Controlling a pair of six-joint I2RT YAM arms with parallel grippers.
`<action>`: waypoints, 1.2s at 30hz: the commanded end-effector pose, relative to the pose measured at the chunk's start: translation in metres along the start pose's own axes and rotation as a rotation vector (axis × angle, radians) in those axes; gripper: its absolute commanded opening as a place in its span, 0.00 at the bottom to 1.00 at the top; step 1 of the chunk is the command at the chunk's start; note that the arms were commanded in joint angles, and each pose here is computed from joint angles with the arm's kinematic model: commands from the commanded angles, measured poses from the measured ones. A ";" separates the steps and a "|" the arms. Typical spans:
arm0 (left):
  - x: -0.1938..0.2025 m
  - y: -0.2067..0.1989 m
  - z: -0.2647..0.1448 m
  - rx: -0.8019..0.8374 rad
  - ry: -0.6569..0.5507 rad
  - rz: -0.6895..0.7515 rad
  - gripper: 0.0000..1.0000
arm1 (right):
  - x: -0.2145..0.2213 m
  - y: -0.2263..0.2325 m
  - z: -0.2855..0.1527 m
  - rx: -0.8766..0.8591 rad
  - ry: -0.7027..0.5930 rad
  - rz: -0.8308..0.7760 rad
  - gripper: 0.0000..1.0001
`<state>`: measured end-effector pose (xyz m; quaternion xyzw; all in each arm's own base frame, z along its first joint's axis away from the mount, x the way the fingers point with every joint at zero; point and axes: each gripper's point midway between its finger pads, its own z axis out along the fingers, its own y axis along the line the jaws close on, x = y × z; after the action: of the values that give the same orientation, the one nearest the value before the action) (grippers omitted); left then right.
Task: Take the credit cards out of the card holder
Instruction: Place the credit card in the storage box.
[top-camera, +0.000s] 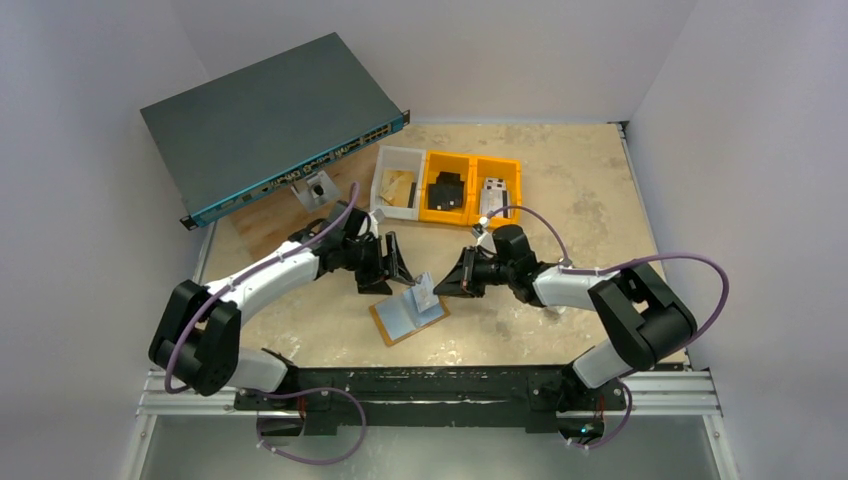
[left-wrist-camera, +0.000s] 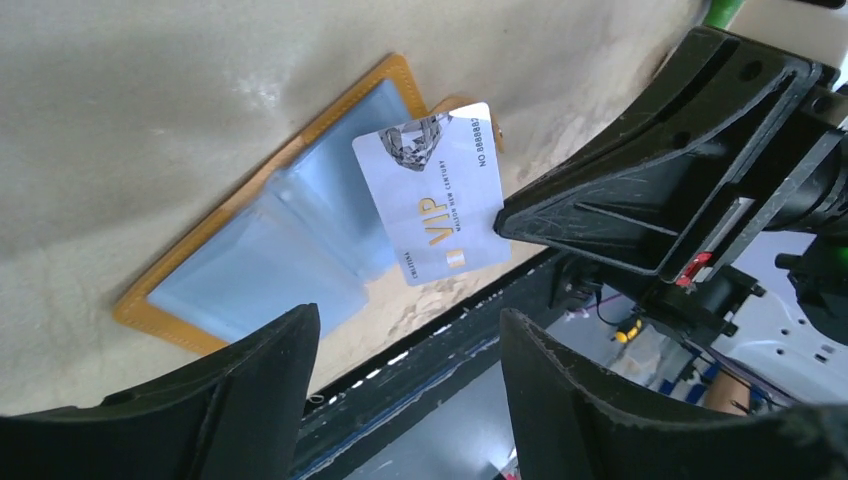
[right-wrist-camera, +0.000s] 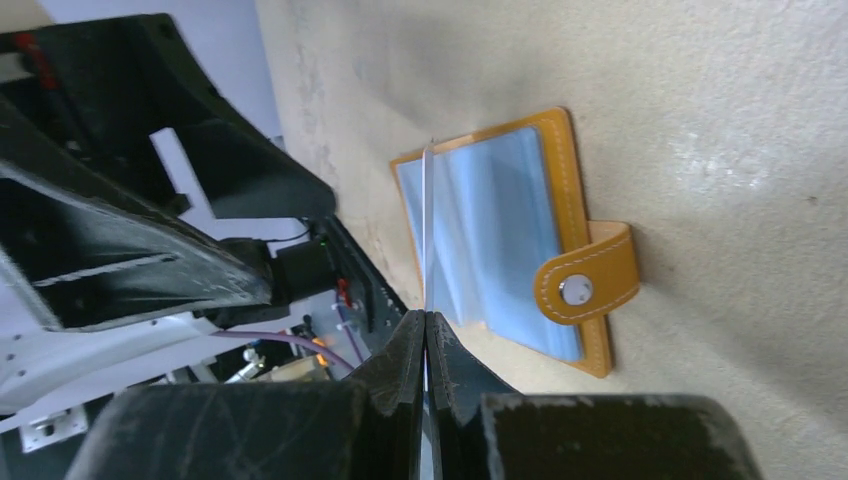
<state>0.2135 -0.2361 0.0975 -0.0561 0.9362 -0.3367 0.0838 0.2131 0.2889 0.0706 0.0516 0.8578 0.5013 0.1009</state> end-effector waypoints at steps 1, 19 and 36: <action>0.000 -0.025 0.009 0.161 0.025 -0.017 0.67 | -0.010 0.038 -0.010 -0.131 -0.013 -0.020 0.00; -0.017 -0.061 0.006 0.377 -0.028 -0.109 0.46 | -0.008 0.066 -0.024 -0.269 0.004 0.029 0.00; -0.026 -0.087 -0.002 0.537 -0.042 -0.176 0.00 | -0.021 0.086 -0.028 -0.341 -0.052 0.038 0.50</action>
<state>0.2373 -0.2883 0.1378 -0.1194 0.8355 -0.5301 0.0815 0.2191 0.2990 0.1357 0.0715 0.7842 0.6089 0.0951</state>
